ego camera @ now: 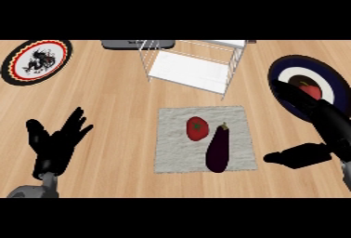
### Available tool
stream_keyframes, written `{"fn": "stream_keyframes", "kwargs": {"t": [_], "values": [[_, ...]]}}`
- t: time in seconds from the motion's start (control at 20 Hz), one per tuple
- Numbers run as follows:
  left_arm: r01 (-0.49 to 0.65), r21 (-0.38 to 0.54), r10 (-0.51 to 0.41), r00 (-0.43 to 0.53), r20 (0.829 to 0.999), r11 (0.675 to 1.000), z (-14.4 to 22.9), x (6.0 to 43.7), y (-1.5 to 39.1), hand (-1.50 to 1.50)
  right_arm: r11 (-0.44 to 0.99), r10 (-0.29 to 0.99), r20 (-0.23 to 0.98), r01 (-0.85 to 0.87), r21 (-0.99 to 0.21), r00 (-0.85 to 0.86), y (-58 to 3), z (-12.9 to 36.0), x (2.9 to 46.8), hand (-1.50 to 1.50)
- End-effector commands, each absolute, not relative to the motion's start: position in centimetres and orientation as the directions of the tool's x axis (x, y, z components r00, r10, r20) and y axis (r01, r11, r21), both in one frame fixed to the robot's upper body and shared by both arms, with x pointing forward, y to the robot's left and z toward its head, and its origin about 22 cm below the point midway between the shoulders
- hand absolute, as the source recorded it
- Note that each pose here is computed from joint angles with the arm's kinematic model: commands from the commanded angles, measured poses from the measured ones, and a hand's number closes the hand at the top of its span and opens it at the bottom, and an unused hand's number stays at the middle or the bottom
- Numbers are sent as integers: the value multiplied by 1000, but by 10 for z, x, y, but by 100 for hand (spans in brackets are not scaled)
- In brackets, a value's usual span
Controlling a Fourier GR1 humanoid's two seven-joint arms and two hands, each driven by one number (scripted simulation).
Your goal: Pick the tomato from the placemat and place it in the tiered shelf
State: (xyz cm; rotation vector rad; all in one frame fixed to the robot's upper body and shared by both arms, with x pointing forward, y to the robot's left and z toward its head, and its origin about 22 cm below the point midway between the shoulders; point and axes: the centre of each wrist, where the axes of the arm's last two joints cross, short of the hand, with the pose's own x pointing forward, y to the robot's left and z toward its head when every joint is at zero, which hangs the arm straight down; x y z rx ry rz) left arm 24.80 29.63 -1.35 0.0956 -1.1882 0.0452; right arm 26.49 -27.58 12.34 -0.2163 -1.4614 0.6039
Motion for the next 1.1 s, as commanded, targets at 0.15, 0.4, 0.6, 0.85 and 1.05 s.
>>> {"fn": "stream_keyframes", "kwargs": {"t": [0.15,0.4,0.6,0.85,1.05], "values": [[-89,59,-14,445,896,994,-36,241,295,0,774,615,782,-273,-572,105,-208,161,264,-150],[-69,52,-16,442,897,996,-14,249,292,0,745,666,722,-216,-632,186,-159,165,280,-150],[-73,51,-12,453,891,996,-30,245,286,0,686,727,643,-214,-696,239,-144,175,291,-150],[-82,71,-27,442,897,994,-8,260,286,0,643,766,577,-308,-702,284,-107,150,301,-150],[-69,45,-11,434,901,997,-31,237,285,0,603,797,535,-318,-732,280,-100,137,324,-150]]}}
